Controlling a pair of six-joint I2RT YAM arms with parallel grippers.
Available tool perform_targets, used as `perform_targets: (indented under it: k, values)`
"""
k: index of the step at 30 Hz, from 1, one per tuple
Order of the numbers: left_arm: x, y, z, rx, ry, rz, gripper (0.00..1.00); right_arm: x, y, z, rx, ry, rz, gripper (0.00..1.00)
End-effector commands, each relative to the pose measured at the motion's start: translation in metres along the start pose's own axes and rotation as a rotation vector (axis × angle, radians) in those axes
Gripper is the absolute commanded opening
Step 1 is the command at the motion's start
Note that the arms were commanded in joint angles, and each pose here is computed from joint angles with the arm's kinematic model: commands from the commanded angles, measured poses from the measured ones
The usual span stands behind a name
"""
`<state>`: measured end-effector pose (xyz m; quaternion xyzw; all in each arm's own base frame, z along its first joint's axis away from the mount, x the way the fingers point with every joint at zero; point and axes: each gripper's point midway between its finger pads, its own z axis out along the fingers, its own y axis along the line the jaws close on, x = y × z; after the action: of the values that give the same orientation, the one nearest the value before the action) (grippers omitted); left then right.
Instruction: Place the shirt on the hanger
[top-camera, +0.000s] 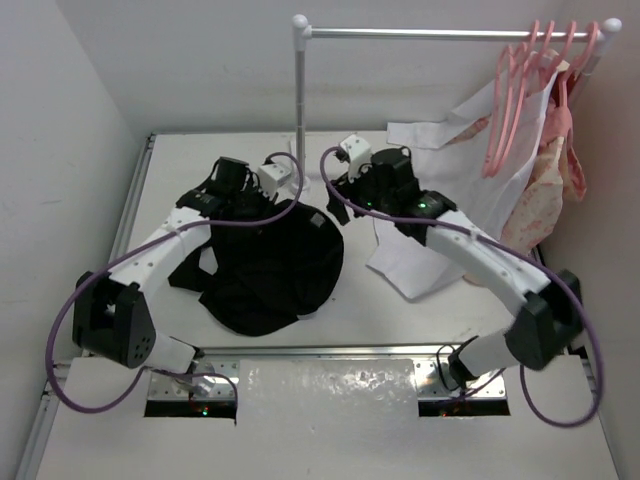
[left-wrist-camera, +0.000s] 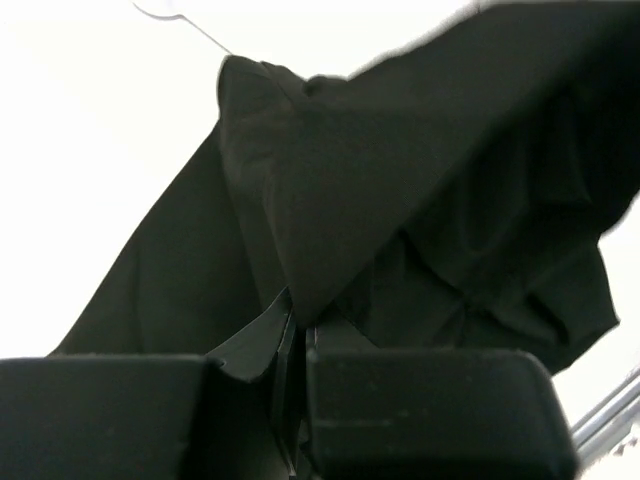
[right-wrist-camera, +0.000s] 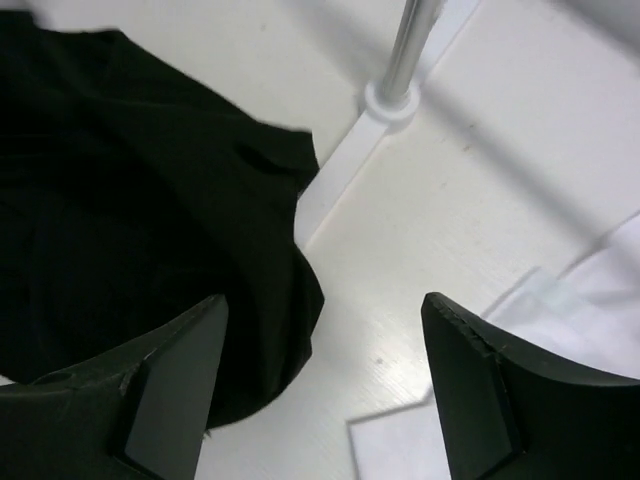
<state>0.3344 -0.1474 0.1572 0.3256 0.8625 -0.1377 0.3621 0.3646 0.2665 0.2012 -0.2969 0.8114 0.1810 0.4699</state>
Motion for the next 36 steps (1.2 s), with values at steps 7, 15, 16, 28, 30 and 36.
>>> perform_targets:
  k: [7,15,16,28,30,36]
  values:
    - [-0.055,0.004,0.018,-0.04,-0.128,0.013,0.0,-0.123,-0.079,-0.163,0.534,-0.335,-0.153,0.47]
    - [-0.054,-0.005,0.027,-0.009,-0.132,0.025,0.0,-0.148,-0.183,-0.207,0.857,-0.278,0.024,0.59]
    - [-0.054,-0.005,0.027,-0.011,-0.132,0.026,0.0,-0.148,-0.196,-0.214,0.892,-0.296,0.057,0.65]
    - [-0.048,-0.006,0.023,-0.014,-0.13,0.058,0.0,-0.151,-0.266,-0.228,0.897,-0.323,0.195,0.57]
    - [-0.046,-0.006,0.024,-0.012,-0.126,0.059,0.0,-0.147,-0.271,-0.231,0.91,-0.32,0.201,0.53]
    - [-0.045,-0.006,0.024,-0.011,-0.124,0.06,0.0,-0.138,-0.287,-0.237,0.939,-0.304,0.21,0.48]
